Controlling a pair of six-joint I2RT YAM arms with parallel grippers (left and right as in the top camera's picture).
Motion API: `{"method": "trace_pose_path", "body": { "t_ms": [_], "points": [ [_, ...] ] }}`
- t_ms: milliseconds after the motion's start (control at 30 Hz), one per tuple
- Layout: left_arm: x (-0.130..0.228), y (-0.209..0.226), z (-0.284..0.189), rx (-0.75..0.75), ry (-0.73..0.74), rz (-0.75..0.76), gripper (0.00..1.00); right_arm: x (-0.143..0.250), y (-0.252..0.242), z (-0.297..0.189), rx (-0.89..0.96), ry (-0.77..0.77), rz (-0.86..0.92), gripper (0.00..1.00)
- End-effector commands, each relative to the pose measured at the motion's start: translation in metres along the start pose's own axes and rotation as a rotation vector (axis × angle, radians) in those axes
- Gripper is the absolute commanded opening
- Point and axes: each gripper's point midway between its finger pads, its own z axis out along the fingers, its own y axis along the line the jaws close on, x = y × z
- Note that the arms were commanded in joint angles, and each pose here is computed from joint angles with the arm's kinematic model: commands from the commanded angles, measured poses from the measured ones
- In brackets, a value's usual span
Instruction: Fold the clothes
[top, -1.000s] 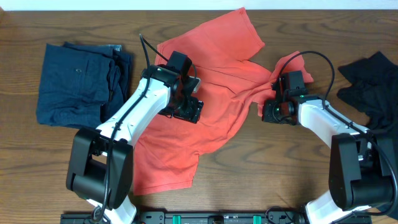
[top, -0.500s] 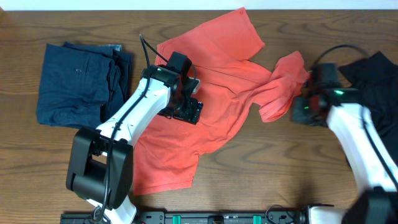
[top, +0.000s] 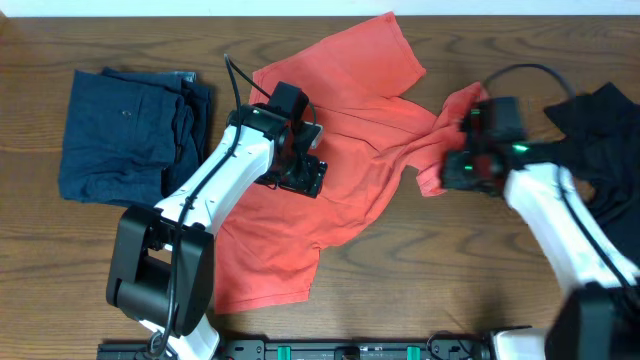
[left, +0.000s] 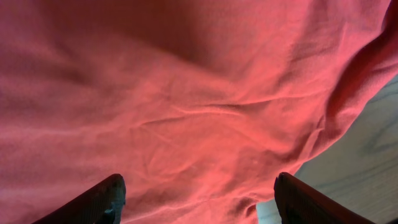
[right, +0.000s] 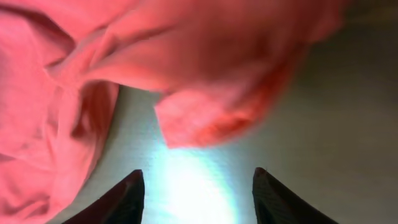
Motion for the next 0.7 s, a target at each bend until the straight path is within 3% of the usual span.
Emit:
{"method": "trace_pose_path", "body": {
  "t_ms": [0,333,367,433,500,667],
  "points": [
    [0.001,-0.003,-0.001,0.01,0.0,0.005,0.78,0.011,0.015,0.036,0.033,0.055,-0.1,0.55],
    [0.001,-0.003,-0.001,0.01,0.003,0.004,0.77,0.023,-0.007,0.086,0.23,0.118,-0.114,0.49],
    [0.001,-0.003,-0.001,0.01,0.002,0.004,0.78,0.023,-0.007,0.087,0.23,0.119,-0.114,0.44],
    [0.001,-0.003,-0.001,0.01,0.003,0.004,0.78,0.025,-0.005,0.088,0.219,0.125,-0.114,0.16],
    [0.001,-0.003,-0.001,0.01,0.003,0.004,0.78,0.028,-0.005,0.086,0.221,0.139,-0.115,0.03],
    [0.001,-0.003,-0.001,0.01,0.004,0.003,0.77,0.027,-0.023,0.061,0.306,0.156,-0.11,0.01]
  ]
}}
